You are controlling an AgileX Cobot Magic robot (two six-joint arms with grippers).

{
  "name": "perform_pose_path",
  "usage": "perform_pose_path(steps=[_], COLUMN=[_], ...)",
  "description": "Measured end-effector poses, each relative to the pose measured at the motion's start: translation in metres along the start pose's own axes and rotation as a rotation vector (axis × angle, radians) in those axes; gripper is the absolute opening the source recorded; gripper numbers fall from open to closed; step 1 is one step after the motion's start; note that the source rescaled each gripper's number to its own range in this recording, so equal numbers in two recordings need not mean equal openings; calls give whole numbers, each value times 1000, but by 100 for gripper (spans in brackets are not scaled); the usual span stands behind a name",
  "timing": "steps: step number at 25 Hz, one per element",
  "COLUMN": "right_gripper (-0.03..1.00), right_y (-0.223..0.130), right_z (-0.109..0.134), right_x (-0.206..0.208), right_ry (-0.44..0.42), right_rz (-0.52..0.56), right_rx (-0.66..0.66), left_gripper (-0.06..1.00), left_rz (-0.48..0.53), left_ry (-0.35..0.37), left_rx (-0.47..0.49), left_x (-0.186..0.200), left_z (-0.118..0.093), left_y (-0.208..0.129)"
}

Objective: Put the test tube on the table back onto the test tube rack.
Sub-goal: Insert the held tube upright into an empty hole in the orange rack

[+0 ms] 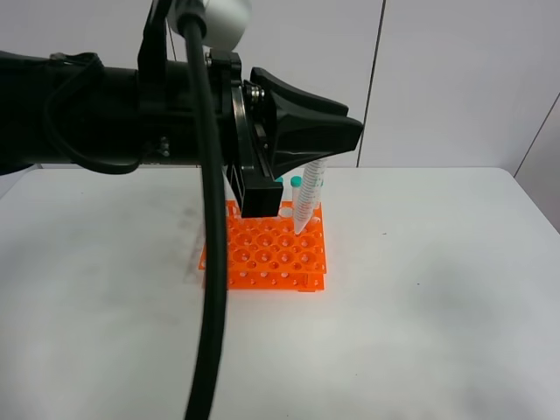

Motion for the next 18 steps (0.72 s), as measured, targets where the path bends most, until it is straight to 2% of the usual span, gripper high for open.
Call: perform_pose_path(steps=[11,18], right_gripper=[40,40], right_y=[0,0], right_z=[0,0], right_x=[0,0], right_ry=[0,0], right_rz=[-1,-1], right_rx=[0,0], left_gripper=[0,0], left_rz=[4,48], left_ry=[8,81], left_rx=[-3,-41], left_x=[0,1], left_z=[1,14], left_y=[-1,-8])
Point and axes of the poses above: a point on each arm's last joint axis where the gripper is mounted, x pointing back along that axis away from the gripper, z along the wrist's bending axis when the last joint is at zero, y = z × x, the point moved 8 cm from there along -x, pointing out along that axis toward the gripper, and after that the axes turned 9 degrees about -x, right-handed, at the moved point
